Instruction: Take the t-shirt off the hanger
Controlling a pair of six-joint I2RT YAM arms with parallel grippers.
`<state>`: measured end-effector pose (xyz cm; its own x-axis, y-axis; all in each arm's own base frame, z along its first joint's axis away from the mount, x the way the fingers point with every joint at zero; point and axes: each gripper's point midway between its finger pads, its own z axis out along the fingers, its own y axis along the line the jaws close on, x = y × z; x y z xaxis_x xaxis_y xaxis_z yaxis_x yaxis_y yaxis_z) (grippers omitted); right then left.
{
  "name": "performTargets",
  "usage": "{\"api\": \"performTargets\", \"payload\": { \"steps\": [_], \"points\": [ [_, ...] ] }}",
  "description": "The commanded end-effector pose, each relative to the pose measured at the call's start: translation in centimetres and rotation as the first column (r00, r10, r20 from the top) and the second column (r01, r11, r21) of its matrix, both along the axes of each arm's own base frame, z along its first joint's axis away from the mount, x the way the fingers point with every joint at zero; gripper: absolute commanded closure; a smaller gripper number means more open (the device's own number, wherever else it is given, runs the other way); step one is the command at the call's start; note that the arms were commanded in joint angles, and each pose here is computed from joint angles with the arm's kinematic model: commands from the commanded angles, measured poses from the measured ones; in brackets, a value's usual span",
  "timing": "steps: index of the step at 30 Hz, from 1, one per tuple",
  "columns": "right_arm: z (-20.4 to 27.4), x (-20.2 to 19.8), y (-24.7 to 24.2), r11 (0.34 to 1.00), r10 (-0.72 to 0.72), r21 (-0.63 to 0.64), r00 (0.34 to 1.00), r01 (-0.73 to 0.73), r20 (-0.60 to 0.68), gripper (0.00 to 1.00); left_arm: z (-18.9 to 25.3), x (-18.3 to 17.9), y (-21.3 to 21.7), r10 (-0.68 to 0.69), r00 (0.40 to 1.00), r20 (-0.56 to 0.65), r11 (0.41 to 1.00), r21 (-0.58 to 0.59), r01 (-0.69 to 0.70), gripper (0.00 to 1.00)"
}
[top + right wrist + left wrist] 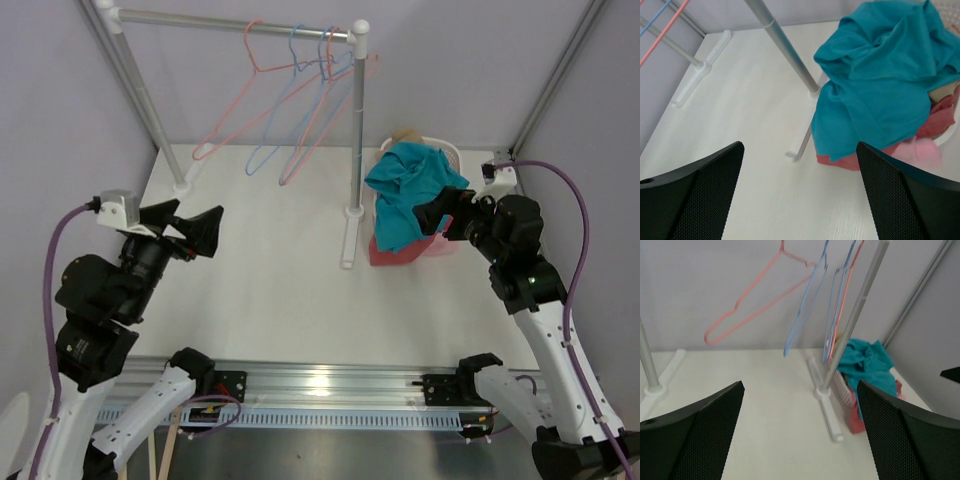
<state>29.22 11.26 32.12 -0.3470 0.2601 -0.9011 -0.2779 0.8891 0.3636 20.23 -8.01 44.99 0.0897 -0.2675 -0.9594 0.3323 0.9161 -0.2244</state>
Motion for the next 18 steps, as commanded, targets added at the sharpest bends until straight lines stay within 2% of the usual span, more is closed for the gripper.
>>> {"api": "performTargets", "payload": {
  "steps": [1,8,13,18],
  "points": [
    [0.0,-1.9,0.8,0.998,0.033,0.058,0.999,-0.033,0.005,0.01,-5.3,-0.1,-0.8,-0.036,0.992,-0.120,0.999,0.012,0.037,0.01],
    [-4.2,-2.8,0.6,1.000,0.007,0.021,0.993,-0.005,-0.116,0.00,-9.9,0.4,-1.2,-0.031,0.975,-0.222,0.999,0.014,0.034,0.00],
    [-4.9,-2.9,0.8,1.000,0.021,0.024,0.991,-0.019,-0.132,0.01,-12.6,1.2,-1.2,-0.001,0.956,-0.292,1.000,0.024,0.008,0.00],
    [-5.0,-2.9,0.7,1.000,0.020,0.014,0.991,-0.019,-0.131,0.00,-13.1,1.4,-1.1,0.009,0.954,-0.299,0.999,0.033,0.001,0.01]
  ]
}}
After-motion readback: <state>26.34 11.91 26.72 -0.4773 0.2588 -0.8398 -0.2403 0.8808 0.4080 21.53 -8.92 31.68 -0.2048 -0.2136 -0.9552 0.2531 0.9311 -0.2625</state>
